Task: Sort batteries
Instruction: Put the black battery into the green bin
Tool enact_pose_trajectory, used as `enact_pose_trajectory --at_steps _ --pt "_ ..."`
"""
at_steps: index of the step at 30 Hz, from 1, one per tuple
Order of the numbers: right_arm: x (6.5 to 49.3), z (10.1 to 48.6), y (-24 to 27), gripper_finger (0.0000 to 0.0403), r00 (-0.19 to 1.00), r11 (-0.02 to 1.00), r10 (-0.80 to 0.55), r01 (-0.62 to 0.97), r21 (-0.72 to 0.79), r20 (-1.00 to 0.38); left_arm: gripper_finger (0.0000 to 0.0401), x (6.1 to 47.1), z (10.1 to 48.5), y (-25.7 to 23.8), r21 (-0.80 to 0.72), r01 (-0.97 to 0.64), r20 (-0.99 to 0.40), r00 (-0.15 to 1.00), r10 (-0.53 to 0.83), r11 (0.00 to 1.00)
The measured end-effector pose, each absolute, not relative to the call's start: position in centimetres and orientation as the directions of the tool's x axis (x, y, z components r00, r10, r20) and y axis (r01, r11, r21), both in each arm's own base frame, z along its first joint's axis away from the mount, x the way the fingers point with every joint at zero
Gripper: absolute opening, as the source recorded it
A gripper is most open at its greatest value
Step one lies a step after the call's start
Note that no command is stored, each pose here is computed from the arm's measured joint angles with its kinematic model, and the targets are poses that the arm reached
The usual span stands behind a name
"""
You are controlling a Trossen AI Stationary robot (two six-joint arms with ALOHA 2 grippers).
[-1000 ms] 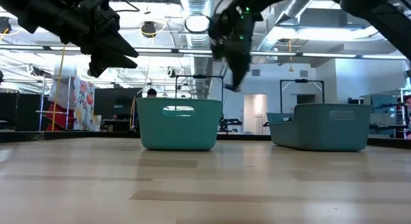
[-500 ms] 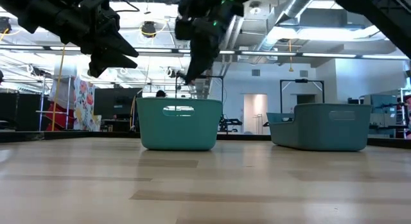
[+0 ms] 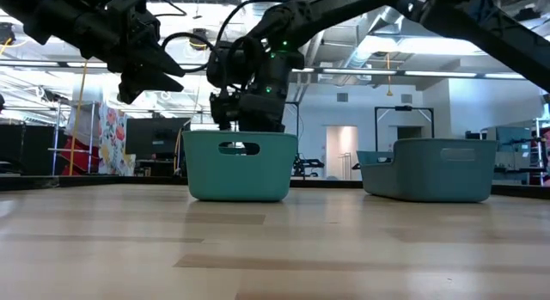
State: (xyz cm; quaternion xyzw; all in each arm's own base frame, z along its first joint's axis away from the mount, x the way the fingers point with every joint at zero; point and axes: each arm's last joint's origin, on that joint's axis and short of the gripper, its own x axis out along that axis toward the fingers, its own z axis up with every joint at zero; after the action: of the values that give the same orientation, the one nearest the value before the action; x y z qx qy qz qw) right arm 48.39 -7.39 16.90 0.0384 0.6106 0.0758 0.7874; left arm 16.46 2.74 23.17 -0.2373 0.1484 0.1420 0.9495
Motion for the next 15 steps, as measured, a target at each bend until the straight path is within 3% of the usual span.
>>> enact_pose_trajectory --at_steps 15 --pt "48.51 17.09 -7.54 0.0040 0.262 0.987 0.162 -0.062 0.151 -0.951 0.0146 16.47 23.18 2.74 -0.408 -0.341 -0.348 0.916 0.200 0.847"
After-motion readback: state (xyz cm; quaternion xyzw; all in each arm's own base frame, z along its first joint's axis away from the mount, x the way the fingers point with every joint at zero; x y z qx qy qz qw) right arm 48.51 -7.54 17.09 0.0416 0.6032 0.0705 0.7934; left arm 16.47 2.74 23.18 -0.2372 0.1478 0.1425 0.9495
